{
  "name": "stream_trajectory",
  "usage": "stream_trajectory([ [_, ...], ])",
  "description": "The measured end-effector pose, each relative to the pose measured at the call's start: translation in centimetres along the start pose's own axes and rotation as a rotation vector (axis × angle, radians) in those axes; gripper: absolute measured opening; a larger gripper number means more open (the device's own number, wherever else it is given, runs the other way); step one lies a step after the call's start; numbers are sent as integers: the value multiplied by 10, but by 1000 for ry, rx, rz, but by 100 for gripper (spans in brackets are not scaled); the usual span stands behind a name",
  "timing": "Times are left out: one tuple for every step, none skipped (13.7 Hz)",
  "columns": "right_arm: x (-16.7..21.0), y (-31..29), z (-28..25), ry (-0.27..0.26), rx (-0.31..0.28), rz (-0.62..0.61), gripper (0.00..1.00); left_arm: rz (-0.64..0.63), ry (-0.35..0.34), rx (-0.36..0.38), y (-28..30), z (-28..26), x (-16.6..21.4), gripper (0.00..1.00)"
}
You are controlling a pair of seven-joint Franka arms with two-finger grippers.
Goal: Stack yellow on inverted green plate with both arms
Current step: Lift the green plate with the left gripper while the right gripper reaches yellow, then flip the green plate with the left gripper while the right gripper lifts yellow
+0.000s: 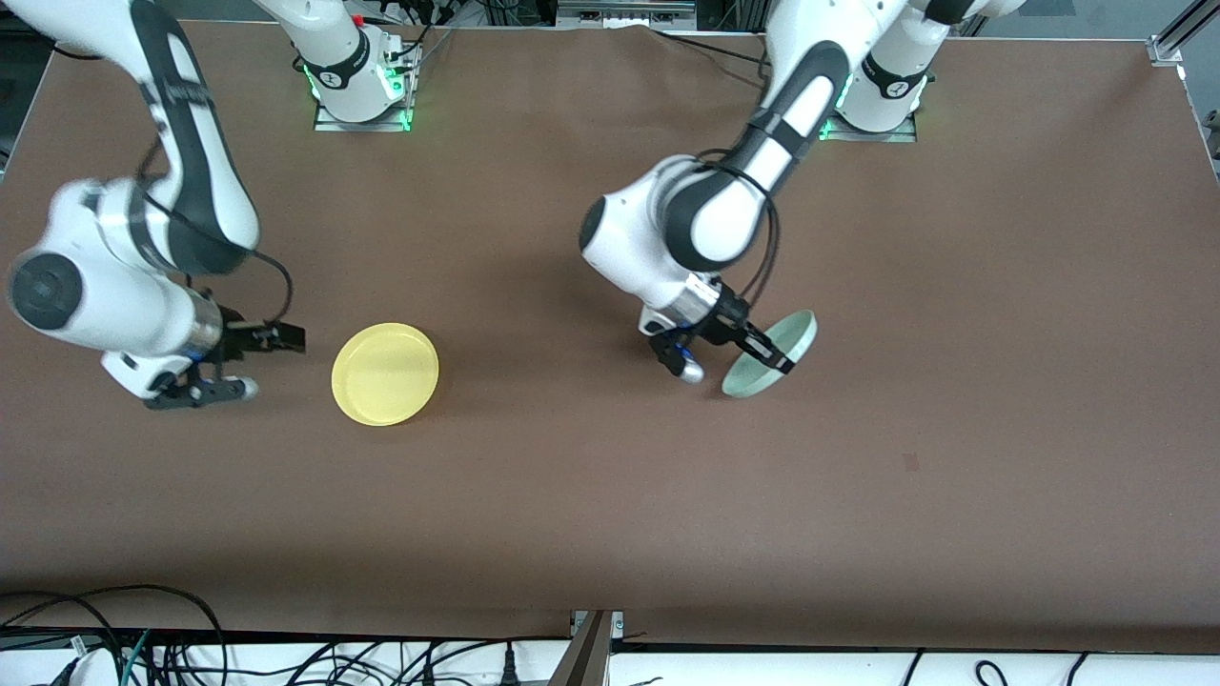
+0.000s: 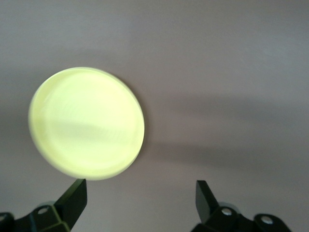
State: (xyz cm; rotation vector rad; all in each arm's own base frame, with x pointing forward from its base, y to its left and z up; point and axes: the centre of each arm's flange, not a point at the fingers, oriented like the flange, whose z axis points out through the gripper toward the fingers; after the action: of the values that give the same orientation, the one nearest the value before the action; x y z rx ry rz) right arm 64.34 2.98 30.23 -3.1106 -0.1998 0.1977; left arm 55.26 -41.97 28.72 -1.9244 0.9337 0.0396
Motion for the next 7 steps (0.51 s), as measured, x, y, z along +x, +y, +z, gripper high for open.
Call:
stream_trajectory([
  [7, 1, 29, 0, 0, 1, 99, -13, 13, 37, 11, -13, 1, 3],
  [12, 2, 52, -1, 0, 1, 98, -35, 25, 59, 21, -25, 1, 3],
  [15, 2, 70, -2, 0, 1, 98, -58, 24, 74, 33, -35, 0, 3],
  [16, 2, 82, -2, 0, 0, 94, -84, 17, 91, 49, -43, 0, 3],
  [16, 1, 90, 0, 0, 0, 93, -118, 19, 110, 72, -51, 0, 3],
  [15, 1, 96, 4, 0, -1, 85, -151, 21, 131, 98, -59, 1, 3],
  [13, 0, 99, 6, 0, -1, 78, -182, 14, 191, 124, -66, 0, 3],
])
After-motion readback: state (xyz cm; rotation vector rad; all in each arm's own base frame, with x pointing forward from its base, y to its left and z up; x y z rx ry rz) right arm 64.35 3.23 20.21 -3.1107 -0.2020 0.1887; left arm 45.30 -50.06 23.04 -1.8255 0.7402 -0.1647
